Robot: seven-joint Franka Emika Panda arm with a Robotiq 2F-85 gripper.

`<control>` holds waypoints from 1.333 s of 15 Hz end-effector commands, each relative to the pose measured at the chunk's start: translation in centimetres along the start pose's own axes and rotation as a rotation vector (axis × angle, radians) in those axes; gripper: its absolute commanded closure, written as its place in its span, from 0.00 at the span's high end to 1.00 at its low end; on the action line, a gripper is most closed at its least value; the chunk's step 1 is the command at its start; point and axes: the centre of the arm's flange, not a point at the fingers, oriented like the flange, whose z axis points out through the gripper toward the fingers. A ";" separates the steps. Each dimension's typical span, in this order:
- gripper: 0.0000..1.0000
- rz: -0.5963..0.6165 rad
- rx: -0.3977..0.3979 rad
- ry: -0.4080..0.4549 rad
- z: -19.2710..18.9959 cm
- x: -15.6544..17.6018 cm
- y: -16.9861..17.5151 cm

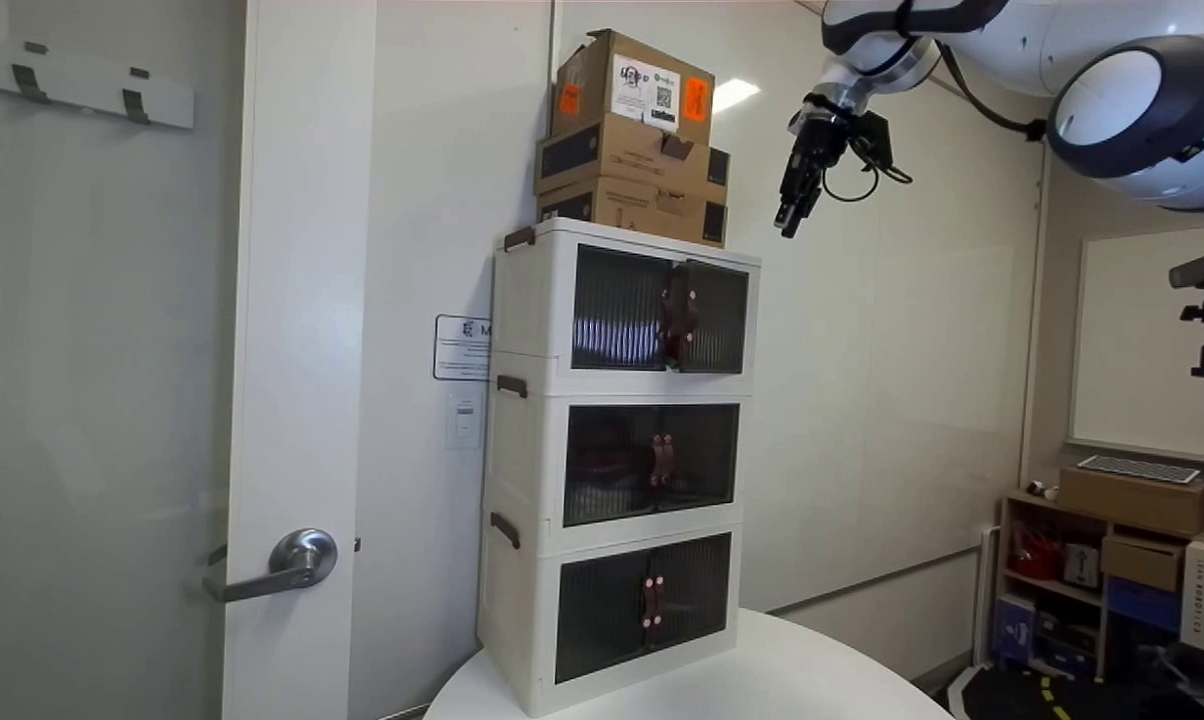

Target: Close the open cabinet doors

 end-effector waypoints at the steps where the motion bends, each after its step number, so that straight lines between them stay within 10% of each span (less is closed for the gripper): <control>1: 0.85 -0.034 -0.191 -0.048 1.6 -1.3 -1.3; 5: 1.00 -0.012 -0.355 -0.151 4.5 -1.1 -0.9; 9: 1.00 0.057 -0.359 -0.210 8.3 -0.1 -0.9; 10: 0.75 0.074 -0.352 -0.198 9.0 0.2 -1.0; 20: 0.05 0.202 -0.340 0.224 13.8 3.0 -3.3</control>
